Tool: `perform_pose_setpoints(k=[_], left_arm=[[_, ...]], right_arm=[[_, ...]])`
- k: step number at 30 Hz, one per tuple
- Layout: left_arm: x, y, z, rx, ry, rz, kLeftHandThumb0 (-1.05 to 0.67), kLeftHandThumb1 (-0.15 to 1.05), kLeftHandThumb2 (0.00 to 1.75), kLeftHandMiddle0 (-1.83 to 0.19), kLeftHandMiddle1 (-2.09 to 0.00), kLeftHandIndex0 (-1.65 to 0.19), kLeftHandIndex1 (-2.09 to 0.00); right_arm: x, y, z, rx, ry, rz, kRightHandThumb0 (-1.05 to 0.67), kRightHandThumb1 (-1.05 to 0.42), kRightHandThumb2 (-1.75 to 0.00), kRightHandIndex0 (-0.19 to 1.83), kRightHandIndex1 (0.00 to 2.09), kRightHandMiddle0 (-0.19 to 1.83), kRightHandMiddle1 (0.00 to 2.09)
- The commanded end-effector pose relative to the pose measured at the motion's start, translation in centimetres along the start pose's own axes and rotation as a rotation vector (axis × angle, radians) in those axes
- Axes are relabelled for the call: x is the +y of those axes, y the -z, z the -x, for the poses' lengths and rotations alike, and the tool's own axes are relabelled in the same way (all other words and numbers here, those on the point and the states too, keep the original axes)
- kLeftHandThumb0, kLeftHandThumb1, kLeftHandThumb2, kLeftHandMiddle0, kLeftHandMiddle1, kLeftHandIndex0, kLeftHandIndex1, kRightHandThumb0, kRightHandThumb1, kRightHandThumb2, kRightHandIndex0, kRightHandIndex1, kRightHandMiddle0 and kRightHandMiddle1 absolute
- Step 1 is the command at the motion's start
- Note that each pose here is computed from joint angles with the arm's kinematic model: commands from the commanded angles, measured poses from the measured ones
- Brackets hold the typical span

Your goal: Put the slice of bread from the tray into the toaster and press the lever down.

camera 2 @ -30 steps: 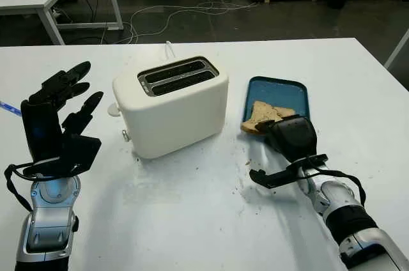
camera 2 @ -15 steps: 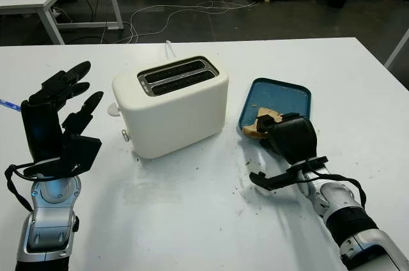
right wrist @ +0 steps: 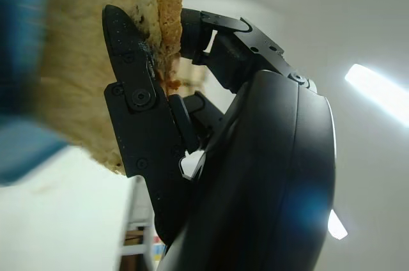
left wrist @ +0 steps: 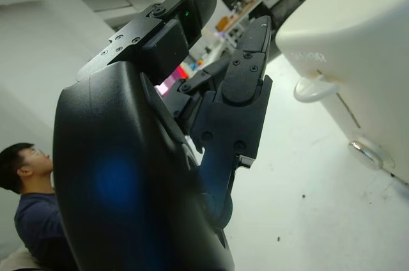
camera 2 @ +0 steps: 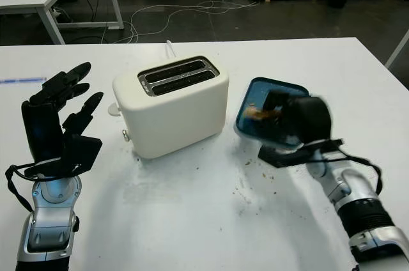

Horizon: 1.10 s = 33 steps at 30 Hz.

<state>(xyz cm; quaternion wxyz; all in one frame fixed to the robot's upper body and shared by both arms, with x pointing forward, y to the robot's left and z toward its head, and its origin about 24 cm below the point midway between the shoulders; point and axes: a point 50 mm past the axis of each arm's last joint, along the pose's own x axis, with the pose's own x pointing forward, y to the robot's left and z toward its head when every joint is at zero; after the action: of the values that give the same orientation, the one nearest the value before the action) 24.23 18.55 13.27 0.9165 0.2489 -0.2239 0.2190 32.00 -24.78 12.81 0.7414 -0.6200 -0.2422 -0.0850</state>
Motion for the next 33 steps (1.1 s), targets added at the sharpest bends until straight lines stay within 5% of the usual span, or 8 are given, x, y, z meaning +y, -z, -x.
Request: perform_pose_setpoints(k=[1,6,11,18,26,33], left_arm=[[-0.1,-0.1,0.0,-0.010,0.000,0.011,-0.28,0.90,0.00,-0.77,-0.51,-0.88,-0.02],[-0.1,-0.2,0.0,-0.010,-0.001,-0.015,-0.31,0.90,0.00,-0.77,-0.52,-0.88,-0.02],[-0.1,-0.2,-0.1,-0.012,-0.001,0.004,-0.29,0.90,0.00,-0.76,-0.52,-0.88,-0.02],[-0.1,-0.2,-0.2,-0.021,0.000,-0.009,-0.29,0.89,0.00,-0.77,-0.52,-0.89,-0.02],[-0.2,-0.2,-0.3,-0.018,0.001,-0.002,-0.29,0.89,0.00,-0.77,-0.52,-0.89,-0.02],[-0.1,-0.2,-0.4,-0.027,0.002,-0.001,-0.28,0.89,0.00,-0.77,-0.53,-0.89,-0.02]], right_arm=[[-2.6,-0.3,-2.0,-0.068,0.106,0.015,-0.44,-0.92,-0.07,1.05,1.75,0.78,1.74],[-4.5,-0.6,-4.1,-0.150,0.124,0.049,-0.49,-0.89,-0.01,1.07,1.74,0.95,1.56],[-6.0,-1.0,-5.8,-0.173,0.135,0.046,-0.37,-0.76,0.00,1.19,1.56,1.14,1.29],[-9.9,-1.6,-10.2,-0.191,0.092,-0.231,-0.32,-0.80,-0.01,1.27,1.41,1.20,1.18],[-12.7,-5.8,-15.3,-0.331,-0.065,-0.506,-0.37,-0.84,-0.01,1.26,1.56,1.16,1.48],[-10.2,-8.9,-16.7,-0.394,-0.298,-0.729,-0.47,-0.92,-0.14,1.15,1.74,0.98,1.74]])
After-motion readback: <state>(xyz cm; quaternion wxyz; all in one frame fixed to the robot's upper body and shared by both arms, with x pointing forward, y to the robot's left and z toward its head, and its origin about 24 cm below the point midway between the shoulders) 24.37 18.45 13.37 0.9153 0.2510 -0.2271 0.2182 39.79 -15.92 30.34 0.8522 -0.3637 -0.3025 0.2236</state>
